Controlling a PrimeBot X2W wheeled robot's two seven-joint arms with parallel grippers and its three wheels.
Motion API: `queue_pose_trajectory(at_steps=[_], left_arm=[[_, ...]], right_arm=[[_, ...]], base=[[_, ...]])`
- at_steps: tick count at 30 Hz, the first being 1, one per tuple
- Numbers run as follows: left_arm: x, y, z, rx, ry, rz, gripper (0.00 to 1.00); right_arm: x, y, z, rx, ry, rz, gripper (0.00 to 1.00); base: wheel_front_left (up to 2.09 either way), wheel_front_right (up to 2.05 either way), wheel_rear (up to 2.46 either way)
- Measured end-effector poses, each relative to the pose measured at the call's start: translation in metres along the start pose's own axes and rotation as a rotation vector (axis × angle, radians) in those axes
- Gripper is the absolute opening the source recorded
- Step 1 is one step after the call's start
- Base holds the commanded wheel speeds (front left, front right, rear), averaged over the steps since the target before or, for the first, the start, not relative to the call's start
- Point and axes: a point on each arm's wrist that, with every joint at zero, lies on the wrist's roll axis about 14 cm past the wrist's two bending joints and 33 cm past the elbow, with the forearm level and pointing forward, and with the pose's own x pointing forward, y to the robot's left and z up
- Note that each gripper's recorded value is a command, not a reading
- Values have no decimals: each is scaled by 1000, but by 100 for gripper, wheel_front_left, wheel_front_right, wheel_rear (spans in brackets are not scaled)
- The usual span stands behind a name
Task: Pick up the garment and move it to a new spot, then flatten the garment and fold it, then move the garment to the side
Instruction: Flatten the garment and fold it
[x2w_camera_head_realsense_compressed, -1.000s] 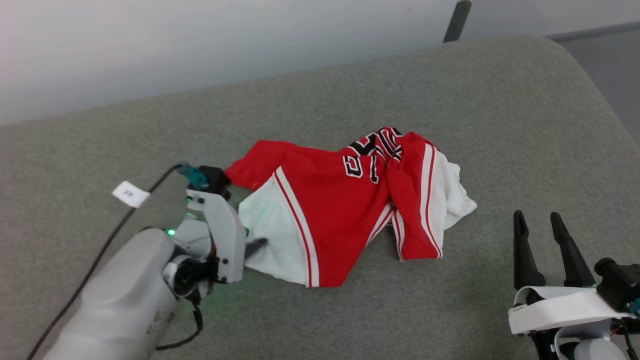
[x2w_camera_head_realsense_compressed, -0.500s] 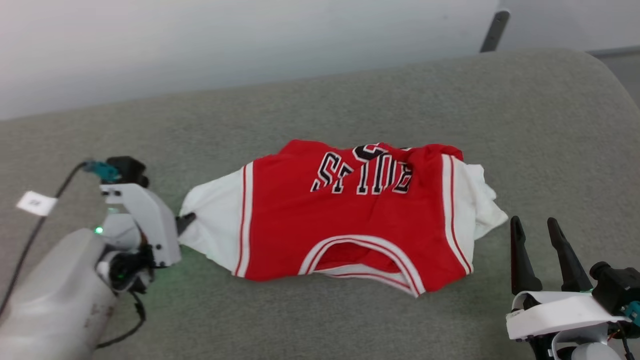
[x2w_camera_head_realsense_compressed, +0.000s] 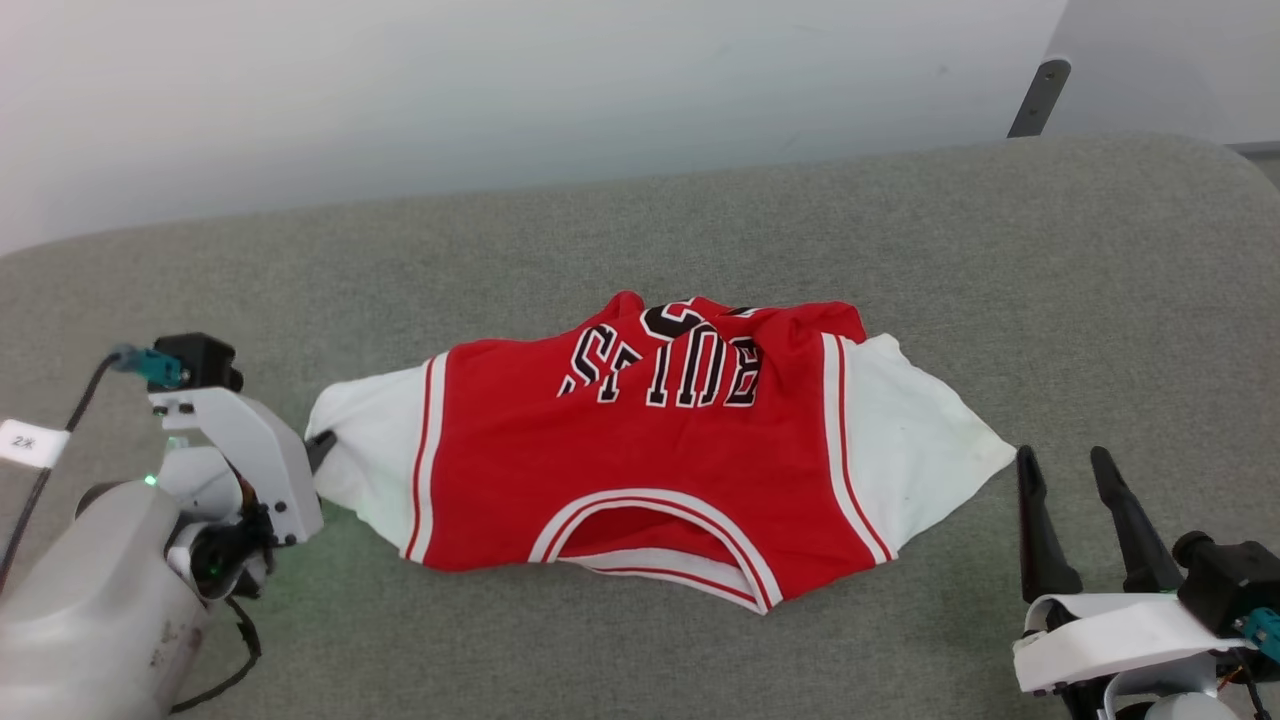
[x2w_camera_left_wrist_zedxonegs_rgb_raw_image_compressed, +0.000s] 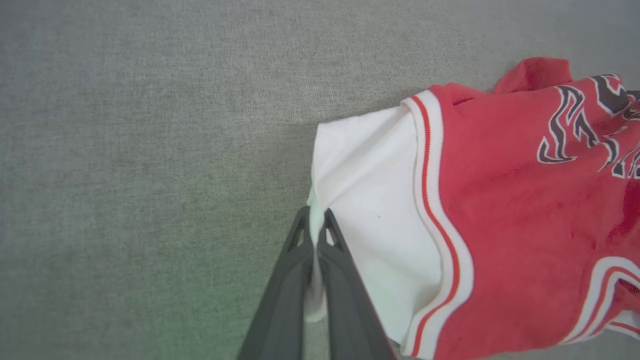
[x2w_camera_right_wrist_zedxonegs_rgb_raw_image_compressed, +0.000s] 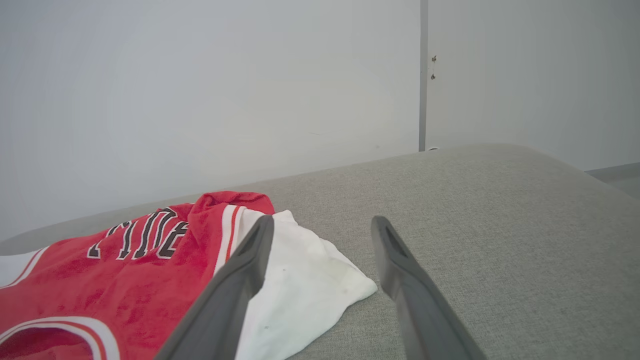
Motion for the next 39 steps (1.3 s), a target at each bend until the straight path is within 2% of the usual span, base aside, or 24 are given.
queue_pose_trajectory(at_steps=[1, 7, 11, 14, 17, 19, 26, 31, 34, 39], left_arm=[[0, -1, 3, 1, -20, -3, 100], [-7, -9, 14, -51, -169, -35, 100], [-19, -16, 17, -59, -324, -56, 100], [-28, -24, 2, -38, -403, -66, 100], [-36, -24, -20, -81, -438, -28, 100], [-42, -28, -29, -52, -455, -13, 100], [-75, -39, -29, -1, -591, 51, 100], [-99, -26, -32, 10, -664, 136, 100], [-106, -18, -38, 23, -671, 165, 100], [-114, -6, -39, 15, -691, 205, 100]], right_arm=[[0, 1, -1, -7, 4, 7, 100], [-2, 4, -5, -86, 36, 69, 100], [-2, 11, -13, -179, 95, 156, 100], [-2, 18, -20, -254, 165, 238, 100], [-4, 35, -33, -304, 276, 353, 100], [-11, 43, -46, -326, 380, 426, 100], [-14, 37, -62, -495, 666, 566, 100], [-14, 41, -69, -650, 797, 688, 100], [-12, 42, -76, -694, 859, 736, 100], [-3, 30, -92, -797, 926, 772, 100]], base=[[0, 0, 0], [0, 0, 0], [0, 0, 0], [0, 0, 0], [0, 0, 0], [0, 0, 0], [0, 0, 0], [0, 0, 0], [0, 0, 0], [0, 0, 0]])
